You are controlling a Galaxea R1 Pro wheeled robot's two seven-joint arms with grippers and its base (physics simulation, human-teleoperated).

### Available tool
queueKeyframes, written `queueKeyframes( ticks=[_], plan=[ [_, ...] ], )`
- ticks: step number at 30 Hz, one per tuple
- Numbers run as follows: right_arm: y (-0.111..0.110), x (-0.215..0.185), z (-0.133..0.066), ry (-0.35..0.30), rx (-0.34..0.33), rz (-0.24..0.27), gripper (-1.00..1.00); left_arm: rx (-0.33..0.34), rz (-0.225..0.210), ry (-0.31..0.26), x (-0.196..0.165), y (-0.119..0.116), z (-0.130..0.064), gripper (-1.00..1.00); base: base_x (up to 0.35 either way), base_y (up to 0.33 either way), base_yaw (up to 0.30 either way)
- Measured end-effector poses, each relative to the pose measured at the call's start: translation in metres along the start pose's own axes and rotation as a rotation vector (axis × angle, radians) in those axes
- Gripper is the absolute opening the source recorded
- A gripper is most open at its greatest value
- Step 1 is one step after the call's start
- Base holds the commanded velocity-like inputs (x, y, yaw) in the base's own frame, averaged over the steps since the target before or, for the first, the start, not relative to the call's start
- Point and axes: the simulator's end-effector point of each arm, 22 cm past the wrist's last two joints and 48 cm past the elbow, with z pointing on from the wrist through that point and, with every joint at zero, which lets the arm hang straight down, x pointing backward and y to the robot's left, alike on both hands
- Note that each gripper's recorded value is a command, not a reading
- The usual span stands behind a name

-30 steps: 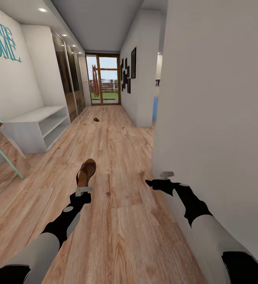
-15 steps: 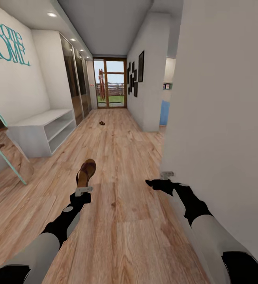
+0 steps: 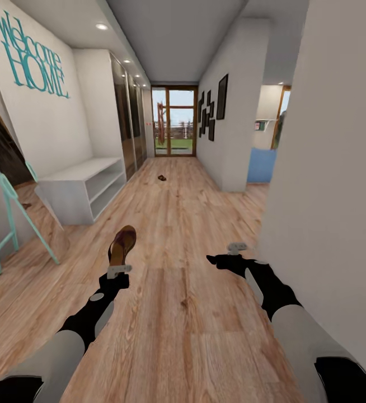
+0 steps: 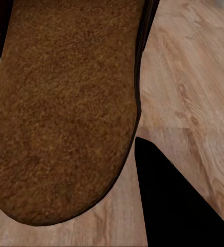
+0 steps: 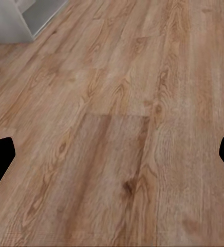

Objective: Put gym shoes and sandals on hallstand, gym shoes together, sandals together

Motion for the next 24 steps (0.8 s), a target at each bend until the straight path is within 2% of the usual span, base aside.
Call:
queueKeyframes(
  ticks=[18,19,21,23,24],
  plan=[
    [-0.002,-0.002,0.0,-0.006,0.009,0.0,1.0,0.001,0.0,0.0,0.0,-0.001,0.0,-1.0,0.242,0.231,0.002],
    [-0.004,-0.002,0.0,-0.006,0.021,-0.001,1.0,0.001,0.0,0.001,0.0,-0.001,0.0,-1.0,0.243,0.229,0.0],
    [-0.023,-0.002,-0.001,-0.006,0.11,-0.003,1.0,0.001,0.0,0.0,0.0,-0.001,0.0,-1.0,0.243,0.229,0.0],
    [-0.036,-0.002,-0.003,-0.007,0.168,-0.003,1.0,0.002,0.0,0.0,0.0,-0.001,0.0,-1.0,0.243,0.229,0.0],
    [-0.05,-0.003,-0.006,-0.012,0.234,-0.005,1.0,0.002,0.0,0.0,0.0,-0.001,0.0,-1.0,0.243,0.229,0.0]
  ],
)
